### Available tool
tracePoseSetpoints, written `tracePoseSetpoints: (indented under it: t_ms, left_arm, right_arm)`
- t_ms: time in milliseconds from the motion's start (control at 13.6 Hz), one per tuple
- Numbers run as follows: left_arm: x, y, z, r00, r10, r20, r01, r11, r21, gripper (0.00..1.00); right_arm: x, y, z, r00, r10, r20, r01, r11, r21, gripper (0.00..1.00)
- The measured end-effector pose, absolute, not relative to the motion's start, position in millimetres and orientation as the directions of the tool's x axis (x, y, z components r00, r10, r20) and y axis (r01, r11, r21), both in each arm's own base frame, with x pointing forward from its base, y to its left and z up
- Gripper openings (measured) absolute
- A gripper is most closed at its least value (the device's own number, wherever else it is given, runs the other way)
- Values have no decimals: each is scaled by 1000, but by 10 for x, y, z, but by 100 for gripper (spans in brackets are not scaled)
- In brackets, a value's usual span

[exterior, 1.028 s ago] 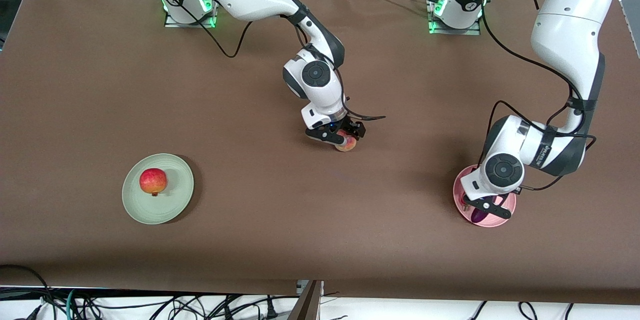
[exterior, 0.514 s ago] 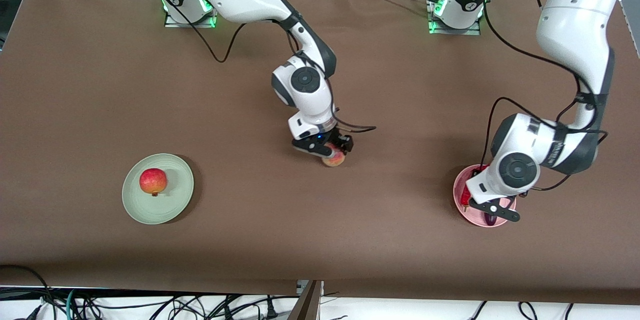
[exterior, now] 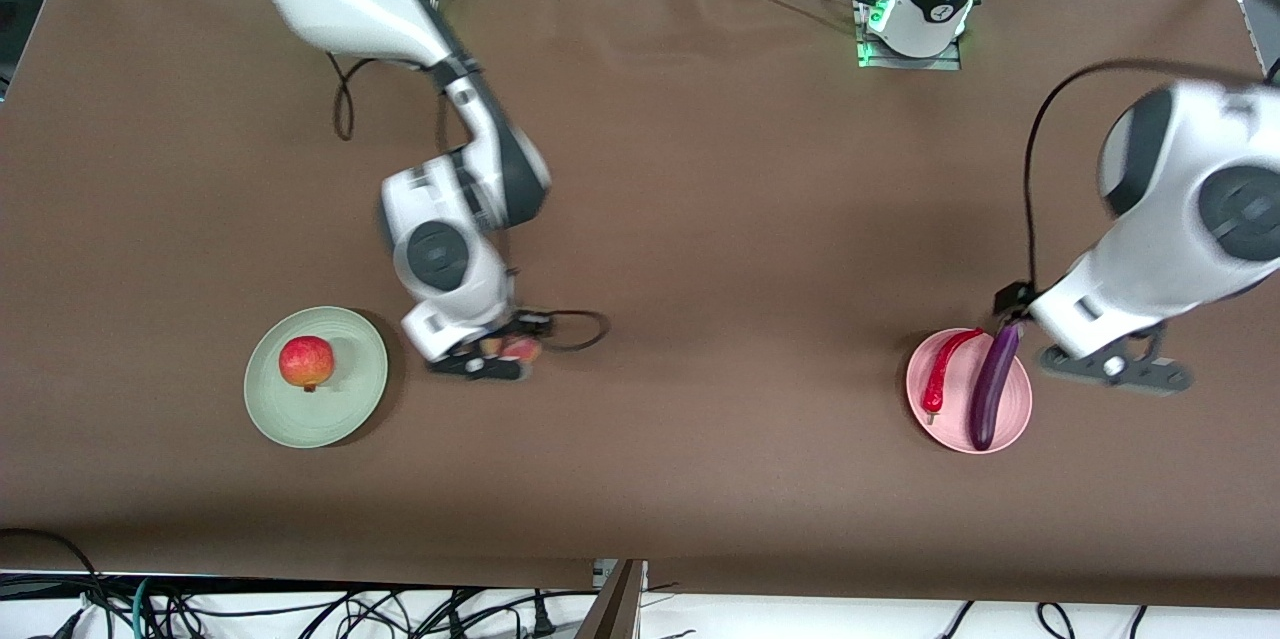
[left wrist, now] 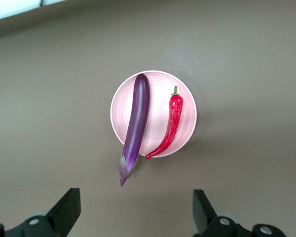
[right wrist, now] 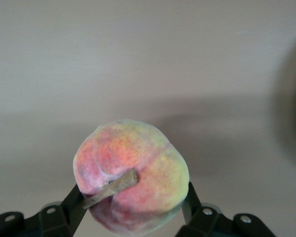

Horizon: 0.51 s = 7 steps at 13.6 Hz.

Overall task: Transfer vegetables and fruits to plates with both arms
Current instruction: 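Release the eggplant and withdraw the left gripper while the right gripper carries the peach, then lower the peach onto the green plate and open the right gripper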

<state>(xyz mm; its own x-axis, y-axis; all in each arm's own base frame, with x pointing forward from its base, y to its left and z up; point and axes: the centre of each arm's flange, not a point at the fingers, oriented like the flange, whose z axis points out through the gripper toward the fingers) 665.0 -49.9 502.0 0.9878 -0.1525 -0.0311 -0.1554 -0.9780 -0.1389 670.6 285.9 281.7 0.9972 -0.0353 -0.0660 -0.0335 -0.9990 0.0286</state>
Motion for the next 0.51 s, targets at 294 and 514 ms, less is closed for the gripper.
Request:
tracePoseSetpoints:
  t_ms: [294,514]
  left_arm:
    - [6253,-284,5811,997,-69,46,-66,-995,-72,100]
    - [5843,-278,5977,997,-58,41,-53,-993,-105,100]
  right_arm:
    - [6929,1638,2689,979,67,-194,73,-997,25,81]
    - [6950,849,2476,963,111,-244,113,-994,-6,81]
